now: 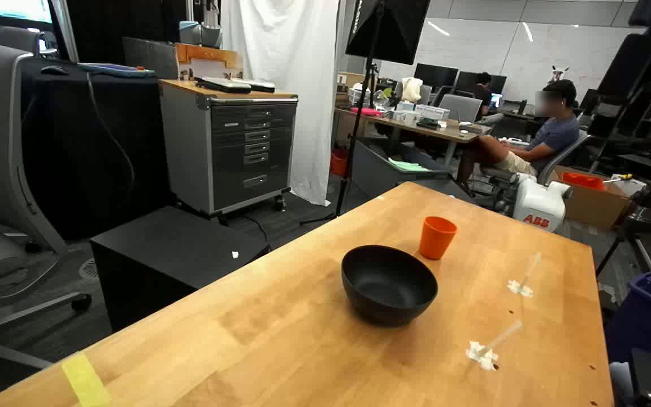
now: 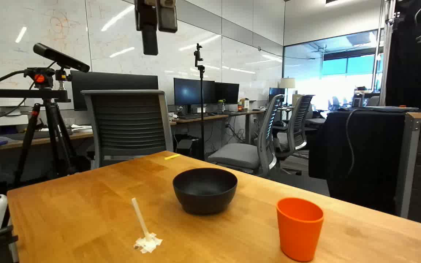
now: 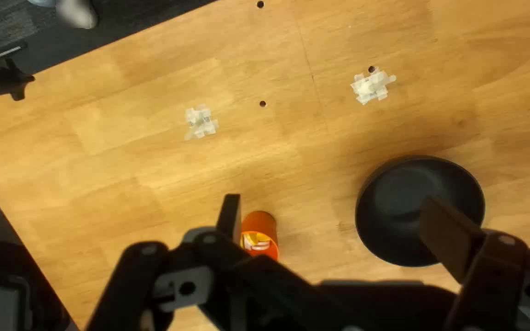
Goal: Pour the contents in the orange cup into the black bowl
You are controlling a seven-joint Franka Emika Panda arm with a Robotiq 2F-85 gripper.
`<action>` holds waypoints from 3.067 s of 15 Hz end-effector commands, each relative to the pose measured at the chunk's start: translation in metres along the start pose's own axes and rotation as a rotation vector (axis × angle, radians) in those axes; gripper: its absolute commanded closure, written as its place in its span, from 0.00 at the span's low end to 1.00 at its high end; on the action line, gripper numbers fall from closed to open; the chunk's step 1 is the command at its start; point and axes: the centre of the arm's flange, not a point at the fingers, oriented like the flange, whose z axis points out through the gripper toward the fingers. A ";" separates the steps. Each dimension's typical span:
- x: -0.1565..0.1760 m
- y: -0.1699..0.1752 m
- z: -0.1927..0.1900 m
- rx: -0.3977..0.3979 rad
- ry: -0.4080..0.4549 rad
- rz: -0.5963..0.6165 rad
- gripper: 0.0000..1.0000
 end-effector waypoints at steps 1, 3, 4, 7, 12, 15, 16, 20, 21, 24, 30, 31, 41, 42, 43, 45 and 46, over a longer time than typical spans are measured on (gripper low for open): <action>0.001 0.000 -0.001 0.000 0.003 0.000 0.00; 0.001 0.001 -0.005 0.001 0.011 0.001 0.00; 0.001 0.001 -0.006 0.001 0.013 0.002 0.00; 0.001 0.001 -0.006 0.001 0.013 0.002 0.00; 0.008 0.002 -0.003 0.006 0.013 0.026 0.00; 0.025 0.008 0.000 0.035 0.024 0.082 0.00; 0.032 0.012 0.001 0.055 0.032 0.116 0.00; 0.069 0.035 0.002 0.151 0.041 0.263 0.00; 0.079 0.043 0.004 0.173 0.044 0.300 0.00; 0.110 0.060 0.013 0.202 0.056 0.393 0.00; 0.164 0.071 0.047 0.169 0.048 0.502 0.00; 0.171 0.070 0.053 0.159 0.045 0.512 0.00; 0.217 0.068 0.132 0.099 0.000 0.608 0.00; 0.218 0.069 0.141 0.096 0.000 0.614 0.00; 0.219 0.071 0.151 0.092 0.001 0.619 0.00; 0.220 0.074 0.169 0.082 -0.008 0.624 0.00; 0.220 0.076 0.177 0.076 -0.012 0.630 0.00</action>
